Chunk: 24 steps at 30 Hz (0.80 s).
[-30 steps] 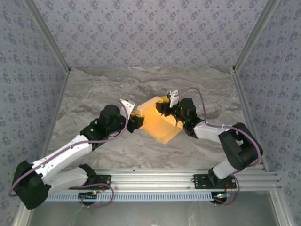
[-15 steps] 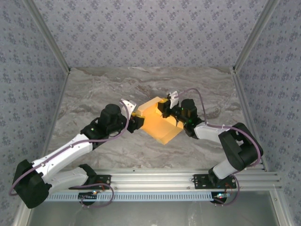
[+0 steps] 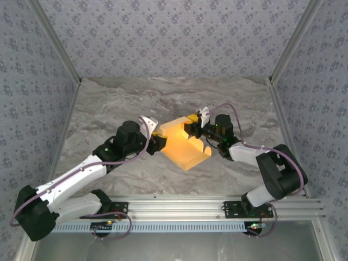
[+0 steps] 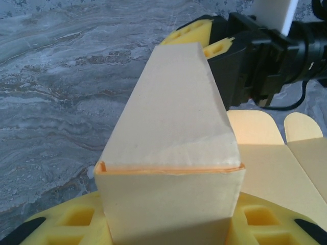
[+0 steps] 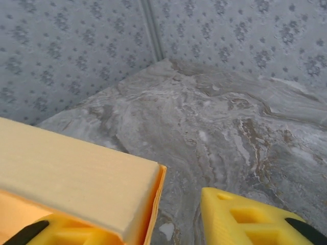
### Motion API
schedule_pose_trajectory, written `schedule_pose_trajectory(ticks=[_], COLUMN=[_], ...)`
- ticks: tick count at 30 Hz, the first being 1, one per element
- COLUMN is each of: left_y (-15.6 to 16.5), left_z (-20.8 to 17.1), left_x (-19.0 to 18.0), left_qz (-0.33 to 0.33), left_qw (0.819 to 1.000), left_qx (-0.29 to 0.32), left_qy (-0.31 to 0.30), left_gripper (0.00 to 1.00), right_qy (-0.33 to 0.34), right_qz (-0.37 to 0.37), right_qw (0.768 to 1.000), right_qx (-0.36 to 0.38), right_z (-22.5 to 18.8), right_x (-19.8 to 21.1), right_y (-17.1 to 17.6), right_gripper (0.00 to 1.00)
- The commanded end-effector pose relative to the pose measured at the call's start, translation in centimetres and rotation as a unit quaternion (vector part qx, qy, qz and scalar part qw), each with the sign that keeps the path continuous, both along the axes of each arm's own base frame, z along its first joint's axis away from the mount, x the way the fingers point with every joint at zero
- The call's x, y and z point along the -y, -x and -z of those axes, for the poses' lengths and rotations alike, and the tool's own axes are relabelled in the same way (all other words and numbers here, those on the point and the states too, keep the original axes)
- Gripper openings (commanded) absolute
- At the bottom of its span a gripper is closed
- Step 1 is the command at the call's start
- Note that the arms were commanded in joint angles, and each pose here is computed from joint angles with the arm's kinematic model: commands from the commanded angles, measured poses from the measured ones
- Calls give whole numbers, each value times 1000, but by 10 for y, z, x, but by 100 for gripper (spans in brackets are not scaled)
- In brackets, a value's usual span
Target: Fold the paper box
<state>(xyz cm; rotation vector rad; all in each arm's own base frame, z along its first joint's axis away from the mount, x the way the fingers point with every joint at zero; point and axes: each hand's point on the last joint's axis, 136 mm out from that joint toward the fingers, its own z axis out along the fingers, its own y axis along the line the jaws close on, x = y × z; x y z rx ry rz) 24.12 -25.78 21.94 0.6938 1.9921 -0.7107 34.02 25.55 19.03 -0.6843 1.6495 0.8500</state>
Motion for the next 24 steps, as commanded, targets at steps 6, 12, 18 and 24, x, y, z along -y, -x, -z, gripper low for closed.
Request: schedule_pose_trajectory(ticks=[6,12,18,24], left_y=[2,22,51,53], left_z=[-32,-40,-44,-47], left_x=[-19,-15,-4,-1], left_qz=[4,106,223,245], left_qw=[999,989,964,952], left_qx=[46,103,145,178], left_qy=[5,-5,-25,-39], left_gripper=[34,32,31,31], right_qy=[50,144,187,174], right_qz=[-296,-287,-255,-373], right_qw=[952,942,942,909], right_qx=[55,100,114,72], right_z=[-17,-16,-20,-19], right_x=[3,17,27,11], right_y=[96,85,70,124], right_gripper=[63,66,69,69])
